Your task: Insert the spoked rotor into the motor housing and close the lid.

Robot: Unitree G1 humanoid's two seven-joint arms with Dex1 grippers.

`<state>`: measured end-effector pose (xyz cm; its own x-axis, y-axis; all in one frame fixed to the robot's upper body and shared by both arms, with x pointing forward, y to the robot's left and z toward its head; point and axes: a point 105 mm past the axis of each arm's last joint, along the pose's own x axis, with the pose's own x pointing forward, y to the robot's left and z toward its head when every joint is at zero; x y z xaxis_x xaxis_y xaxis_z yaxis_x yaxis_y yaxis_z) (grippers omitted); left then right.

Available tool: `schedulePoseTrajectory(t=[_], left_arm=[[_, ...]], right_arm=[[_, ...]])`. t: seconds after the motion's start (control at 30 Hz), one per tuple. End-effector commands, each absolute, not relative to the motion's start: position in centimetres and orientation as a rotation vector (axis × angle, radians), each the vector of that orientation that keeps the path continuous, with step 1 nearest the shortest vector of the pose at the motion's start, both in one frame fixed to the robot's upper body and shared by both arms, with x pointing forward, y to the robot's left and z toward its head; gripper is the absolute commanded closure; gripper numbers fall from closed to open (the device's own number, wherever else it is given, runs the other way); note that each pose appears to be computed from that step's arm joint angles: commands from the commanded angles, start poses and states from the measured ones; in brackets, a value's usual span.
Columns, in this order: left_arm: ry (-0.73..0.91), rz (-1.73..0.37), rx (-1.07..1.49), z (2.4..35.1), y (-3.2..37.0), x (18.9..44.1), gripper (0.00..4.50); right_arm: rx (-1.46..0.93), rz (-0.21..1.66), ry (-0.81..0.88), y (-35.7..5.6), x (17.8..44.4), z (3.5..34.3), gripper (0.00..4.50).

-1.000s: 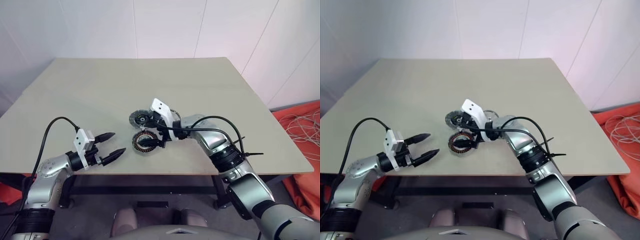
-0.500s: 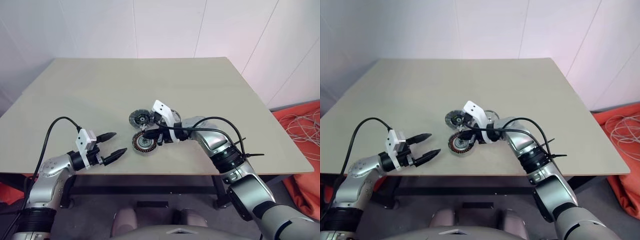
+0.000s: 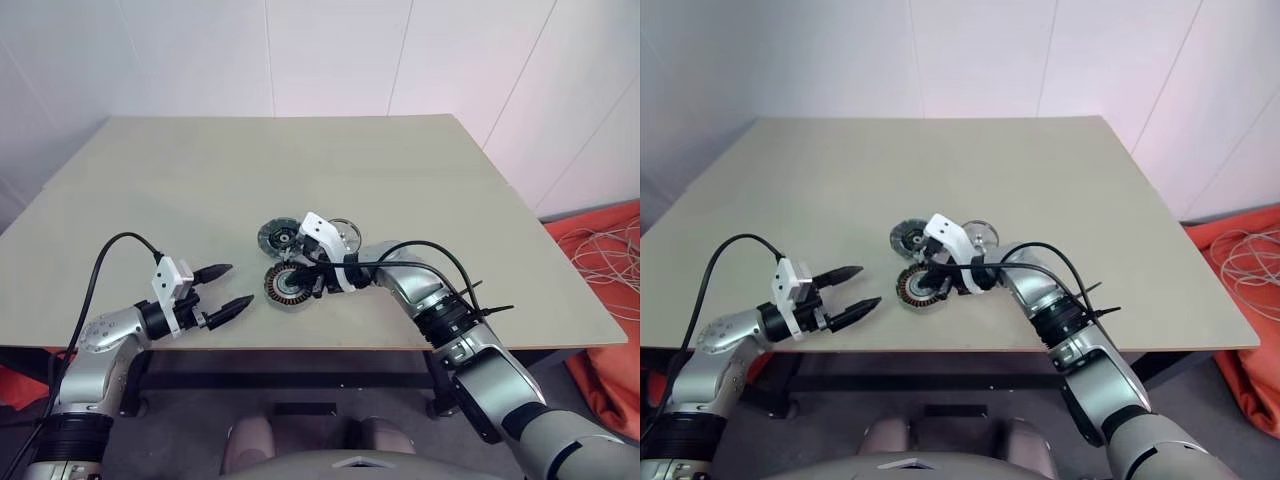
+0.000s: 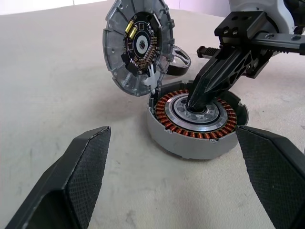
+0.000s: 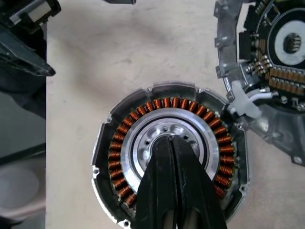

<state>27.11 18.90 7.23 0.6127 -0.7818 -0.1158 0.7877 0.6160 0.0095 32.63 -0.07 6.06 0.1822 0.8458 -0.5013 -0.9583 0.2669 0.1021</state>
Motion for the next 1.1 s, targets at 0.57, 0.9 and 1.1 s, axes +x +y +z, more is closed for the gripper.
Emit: schedulePoseTrajectory(t=[0.57,0.9,1.1], left_arm=[[0.054,-0.908,0.092,8.4,18.8,27.8,0.0],[0.054,-0.902,0.089,8.3,18.8,27.8,0.0],[0.053,-0.899,0.088,8.3,18.8,27.9,0.0]], right_arm=[[-0.08,1.279,0.47,-0.6,33.2,8.6,4.49],[-0.226,1.309,0.544,-0.8,31.9,5.4,4.49],[-0.154,1.326,0.49,-0.1,32.1,7.3,4.49]])
